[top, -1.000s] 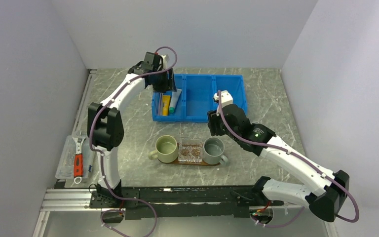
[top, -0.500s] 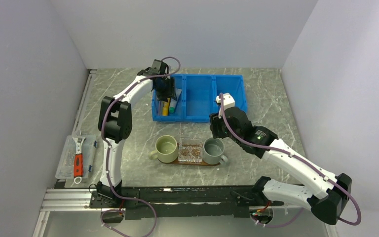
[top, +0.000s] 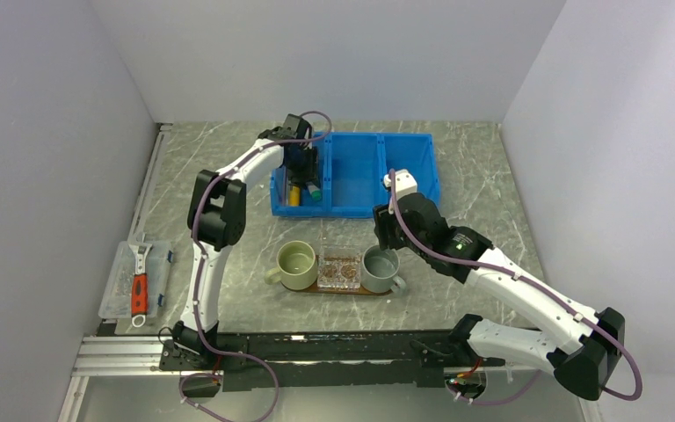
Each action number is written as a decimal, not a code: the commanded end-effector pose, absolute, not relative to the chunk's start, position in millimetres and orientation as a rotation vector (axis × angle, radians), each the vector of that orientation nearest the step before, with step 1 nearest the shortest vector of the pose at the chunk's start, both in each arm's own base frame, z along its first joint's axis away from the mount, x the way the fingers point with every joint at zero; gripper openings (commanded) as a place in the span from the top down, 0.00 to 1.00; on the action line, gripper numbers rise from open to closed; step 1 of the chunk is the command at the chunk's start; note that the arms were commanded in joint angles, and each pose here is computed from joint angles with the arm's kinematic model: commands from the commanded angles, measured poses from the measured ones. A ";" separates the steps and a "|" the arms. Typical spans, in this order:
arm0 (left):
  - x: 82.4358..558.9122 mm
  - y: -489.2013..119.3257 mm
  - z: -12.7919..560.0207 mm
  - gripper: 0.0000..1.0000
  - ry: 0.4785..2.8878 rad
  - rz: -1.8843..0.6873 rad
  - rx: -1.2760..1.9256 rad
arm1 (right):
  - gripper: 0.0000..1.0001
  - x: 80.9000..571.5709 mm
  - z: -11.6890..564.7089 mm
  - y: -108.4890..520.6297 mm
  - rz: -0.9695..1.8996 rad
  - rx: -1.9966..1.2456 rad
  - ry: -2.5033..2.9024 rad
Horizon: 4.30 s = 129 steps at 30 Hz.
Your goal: Prepare toiletry sets of a toothbrush and toothpaste on the tray
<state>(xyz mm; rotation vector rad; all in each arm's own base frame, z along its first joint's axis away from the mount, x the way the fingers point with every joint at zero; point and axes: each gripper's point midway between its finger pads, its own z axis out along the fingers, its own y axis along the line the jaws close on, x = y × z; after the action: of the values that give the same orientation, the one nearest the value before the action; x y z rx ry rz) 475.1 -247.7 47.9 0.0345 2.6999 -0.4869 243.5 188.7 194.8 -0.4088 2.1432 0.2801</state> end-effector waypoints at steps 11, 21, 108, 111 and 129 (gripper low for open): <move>485.3 -253.0 52.5 0.67 2.668 -0.477 0.042 | 0.47 243.8 198.4 193.1 0.317 -0.400 2.120; 493.0 -253.6 108.5 0.77 2.524 -0.507 0.080 | 0.47 244.5 205.0 194.0 0.323 -0.390 2.115; 106.2 -213.6 266.7 0.88 1.985 -0.874 1.178 | 0.42 150.5 322.0 346.6 1.705 -0.764 2.106; 105.1 -213.9 267.2 0.88 1.984 -0.875 1.184 | 0.45 146.6 313.2 345.3 1.715 -0.775 2.144; 106.3 -211.4 266.7 0.89 1.984 -0.828 1.195 | 0.76 138.7 296.8 347.1 1.788 -0.785 2.226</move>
<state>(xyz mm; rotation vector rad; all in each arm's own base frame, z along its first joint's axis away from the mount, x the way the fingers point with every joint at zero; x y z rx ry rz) 100.2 -207.4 247.9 1.1977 2.0709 -0.8405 146.7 346.0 286.2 -0.7462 2.2666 1.7149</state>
